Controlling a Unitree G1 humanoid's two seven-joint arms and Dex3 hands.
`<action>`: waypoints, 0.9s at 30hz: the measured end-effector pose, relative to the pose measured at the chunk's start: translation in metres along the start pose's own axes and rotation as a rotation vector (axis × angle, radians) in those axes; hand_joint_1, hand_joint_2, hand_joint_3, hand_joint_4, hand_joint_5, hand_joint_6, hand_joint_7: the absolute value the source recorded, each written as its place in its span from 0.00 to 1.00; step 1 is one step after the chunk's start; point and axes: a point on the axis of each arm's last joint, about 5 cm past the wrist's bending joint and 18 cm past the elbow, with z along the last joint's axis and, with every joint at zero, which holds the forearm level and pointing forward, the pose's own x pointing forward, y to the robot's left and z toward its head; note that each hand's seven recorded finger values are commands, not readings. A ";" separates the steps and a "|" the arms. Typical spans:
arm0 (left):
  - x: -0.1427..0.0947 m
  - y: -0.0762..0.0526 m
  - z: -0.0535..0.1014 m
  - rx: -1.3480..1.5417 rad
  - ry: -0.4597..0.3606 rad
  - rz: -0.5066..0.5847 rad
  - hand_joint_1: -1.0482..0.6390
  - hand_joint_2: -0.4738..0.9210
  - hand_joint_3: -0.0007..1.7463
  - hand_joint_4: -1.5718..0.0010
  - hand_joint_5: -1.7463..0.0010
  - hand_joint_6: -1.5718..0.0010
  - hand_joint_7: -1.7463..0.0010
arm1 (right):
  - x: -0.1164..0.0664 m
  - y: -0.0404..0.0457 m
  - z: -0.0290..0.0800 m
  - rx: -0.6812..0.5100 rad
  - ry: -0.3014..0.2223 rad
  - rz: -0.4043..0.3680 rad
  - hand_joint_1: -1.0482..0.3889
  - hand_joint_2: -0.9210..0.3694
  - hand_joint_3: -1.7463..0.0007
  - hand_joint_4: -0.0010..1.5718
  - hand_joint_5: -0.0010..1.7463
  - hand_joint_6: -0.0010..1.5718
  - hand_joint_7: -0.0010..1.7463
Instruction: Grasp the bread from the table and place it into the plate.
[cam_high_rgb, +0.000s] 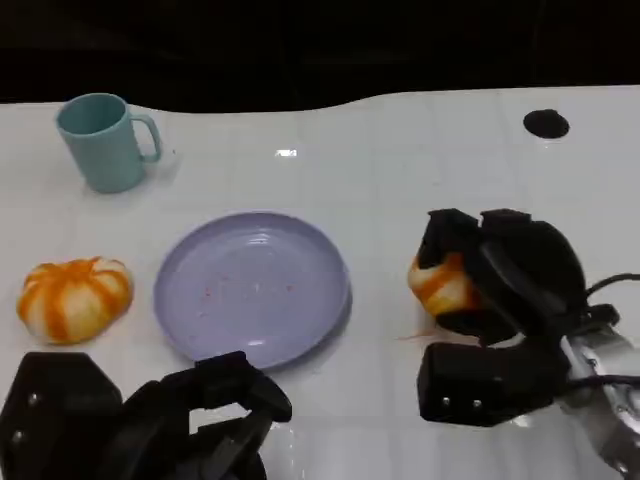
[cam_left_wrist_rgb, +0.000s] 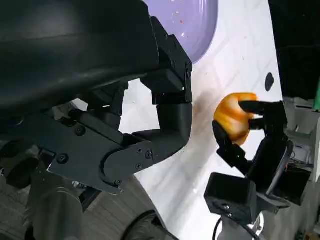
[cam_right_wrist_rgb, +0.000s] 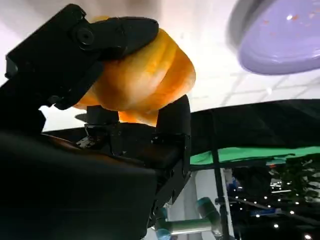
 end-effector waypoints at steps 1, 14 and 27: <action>0.000 0.000 0.000 -0.001 0.000 0.000 0.43 0.90 0.46 0.58 0.00 0.62 0.15 | 0.002 0.0015 0.004 0.007 -0.011 0.003 0.57 0.35 0.46 0.61 1.00 0.47 0.90; -0.001 -0.002 -0.002 0.010 0.009 0.001 0.43 0.90 0.46 0.56 0.00 0.62 0.15 | 0.029 0.0101 0.041 0.049 -0.141 0.001 0.57 0.37 0.46 0.61 1.00 0.58 0.61; -0.007 -0.005 0.000 0.013 0.003 0.004 0.43 0.89 0.47 0.58 0.00 0.62 0.15 | 0.051 0.0177 0.083 0.071 -0.238 0.043 0.54 0.23 0.64 0.58 1.00 0.73 0.27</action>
